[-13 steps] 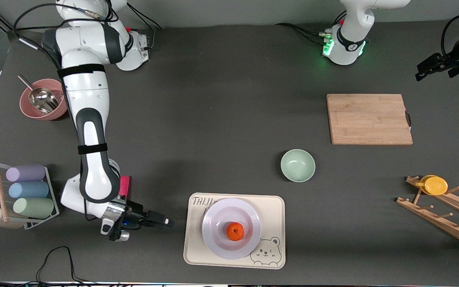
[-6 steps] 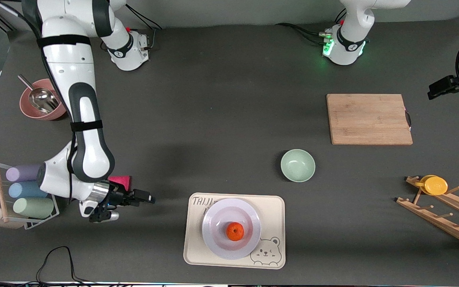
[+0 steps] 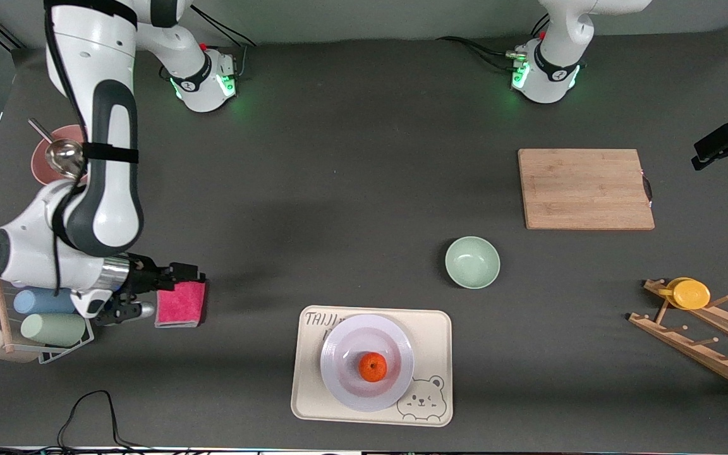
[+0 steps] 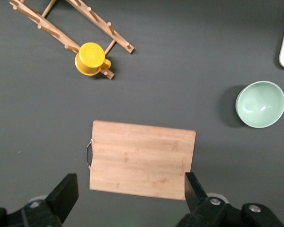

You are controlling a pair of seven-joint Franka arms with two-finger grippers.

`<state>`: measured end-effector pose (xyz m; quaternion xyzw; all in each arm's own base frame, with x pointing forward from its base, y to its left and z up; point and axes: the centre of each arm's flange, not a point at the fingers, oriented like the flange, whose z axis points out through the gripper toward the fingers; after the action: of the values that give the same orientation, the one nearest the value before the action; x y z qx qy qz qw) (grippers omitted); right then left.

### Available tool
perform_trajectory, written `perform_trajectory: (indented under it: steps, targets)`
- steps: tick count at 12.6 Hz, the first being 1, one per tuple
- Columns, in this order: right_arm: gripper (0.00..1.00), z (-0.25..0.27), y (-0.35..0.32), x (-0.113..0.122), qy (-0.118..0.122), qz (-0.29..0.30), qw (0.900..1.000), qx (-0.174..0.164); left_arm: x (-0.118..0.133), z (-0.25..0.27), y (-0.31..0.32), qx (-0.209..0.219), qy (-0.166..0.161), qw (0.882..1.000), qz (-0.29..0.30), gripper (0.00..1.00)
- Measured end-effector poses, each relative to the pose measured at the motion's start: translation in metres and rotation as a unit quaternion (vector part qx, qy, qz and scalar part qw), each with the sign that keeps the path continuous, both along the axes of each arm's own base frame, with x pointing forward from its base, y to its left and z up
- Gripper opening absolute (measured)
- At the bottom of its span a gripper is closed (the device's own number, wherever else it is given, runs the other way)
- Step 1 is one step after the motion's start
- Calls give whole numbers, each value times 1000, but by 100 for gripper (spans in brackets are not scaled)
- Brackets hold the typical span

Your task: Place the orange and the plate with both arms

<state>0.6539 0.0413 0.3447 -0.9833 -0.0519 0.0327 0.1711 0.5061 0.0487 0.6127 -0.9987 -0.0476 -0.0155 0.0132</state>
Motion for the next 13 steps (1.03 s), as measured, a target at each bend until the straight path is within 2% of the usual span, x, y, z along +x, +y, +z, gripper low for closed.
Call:
perform_trajectory:
  steps: [2,7,10,13]
  targets:
    - [100,31,-12,-5,9,-1,1000,-18,-17,0,6,-7,-8,1000,2,100]
    - [100,124,-1,0,-3,26,997,-70,-15,11,2,-5,7,1000,-7,100]
    - [100,150,0,3,-19,41,993,-107,-15,12,-3,-4,16,1000,-12,100]
    - [100,161,-2,4,-26,42,992,-113,-16,11,-4,-5,20,1000,-13,100]
